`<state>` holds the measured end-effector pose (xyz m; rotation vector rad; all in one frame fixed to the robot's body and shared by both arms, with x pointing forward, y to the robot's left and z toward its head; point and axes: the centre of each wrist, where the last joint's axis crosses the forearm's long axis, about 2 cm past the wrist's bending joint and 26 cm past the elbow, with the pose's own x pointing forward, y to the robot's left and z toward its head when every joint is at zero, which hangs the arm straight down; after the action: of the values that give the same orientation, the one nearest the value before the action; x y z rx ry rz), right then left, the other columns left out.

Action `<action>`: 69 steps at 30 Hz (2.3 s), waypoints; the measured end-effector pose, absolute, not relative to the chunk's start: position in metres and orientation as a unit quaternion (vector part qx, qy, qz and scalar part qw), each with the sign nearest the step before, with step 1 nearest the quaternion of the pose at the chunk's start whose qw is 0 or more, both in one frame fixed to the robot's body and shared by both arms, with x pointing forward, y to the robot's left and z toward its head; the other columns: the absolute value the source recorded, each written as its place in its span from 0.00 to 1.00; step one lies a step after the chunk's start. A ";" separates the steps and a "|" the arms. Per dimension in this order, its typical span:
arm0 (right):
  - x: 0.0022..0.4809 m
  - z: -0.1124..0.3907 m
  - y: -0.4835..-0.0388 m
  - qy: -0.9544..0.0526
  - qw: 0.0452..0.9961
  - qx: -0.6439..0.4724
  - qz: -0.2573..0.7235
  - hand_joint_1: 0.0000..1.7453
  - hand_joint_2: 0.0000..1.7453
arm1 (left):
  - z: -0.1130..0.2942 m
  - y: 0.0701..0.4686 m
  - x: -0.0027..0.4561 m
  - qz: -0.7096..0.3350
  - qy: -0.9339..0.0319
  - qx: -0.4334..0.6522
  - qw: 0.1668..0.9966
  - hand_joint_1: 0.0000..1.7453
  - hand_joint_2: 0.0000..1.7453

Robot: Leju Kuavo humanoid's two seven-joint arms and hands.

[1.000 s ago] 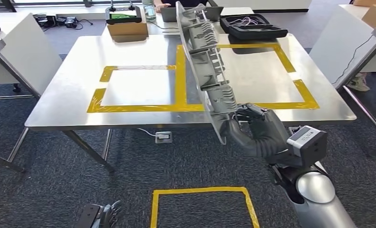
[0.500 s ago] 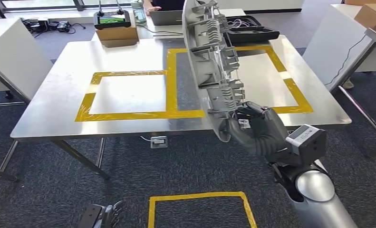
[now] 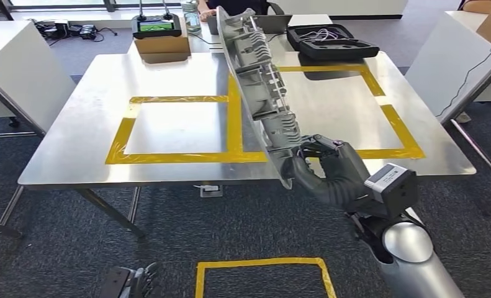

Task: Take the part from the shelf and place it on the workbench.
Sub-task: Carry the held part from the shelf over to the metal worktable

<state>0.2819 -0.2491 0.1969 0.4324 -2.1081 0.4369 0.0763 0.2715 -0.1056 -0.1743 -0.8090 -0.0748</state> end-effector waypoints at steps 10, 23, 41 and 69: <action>0.285 0.196 -0.248 -0.853 0.458 0.176 0.180 1.00 1.00 | -0.106 0.272 0.075 -0.032 -0.392 -0.083 0.915 0.00 0.00; 0.286 0.196 -0.247 -0.852 0.458 0.179 0.182 1.00 1.00 | -0.106 0.271 0.075 -0.030 -0.392 -0.083 0.916 0.00 0.00; 0.284 0.191 -0.247 -0.847 0.465 0.180 0.182 1.00 1.00 | -0.106 0.268 0.076 -0.024 -0.393 -0.088 0.915 0.00 0.00; 0.279 0.184 -0.248 -0.843 0.474 0.179 0.180 1.00 1.00 | -0.105 0.269 0.077 -0.036 -0.389 -0.090 0.916 0.00 0.00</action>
<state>0.2786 -0.2476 0.1844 0.4385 -2.0629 0.4394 0.0772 0.2687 -0.1053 -0.1851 -0.7997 -0.0736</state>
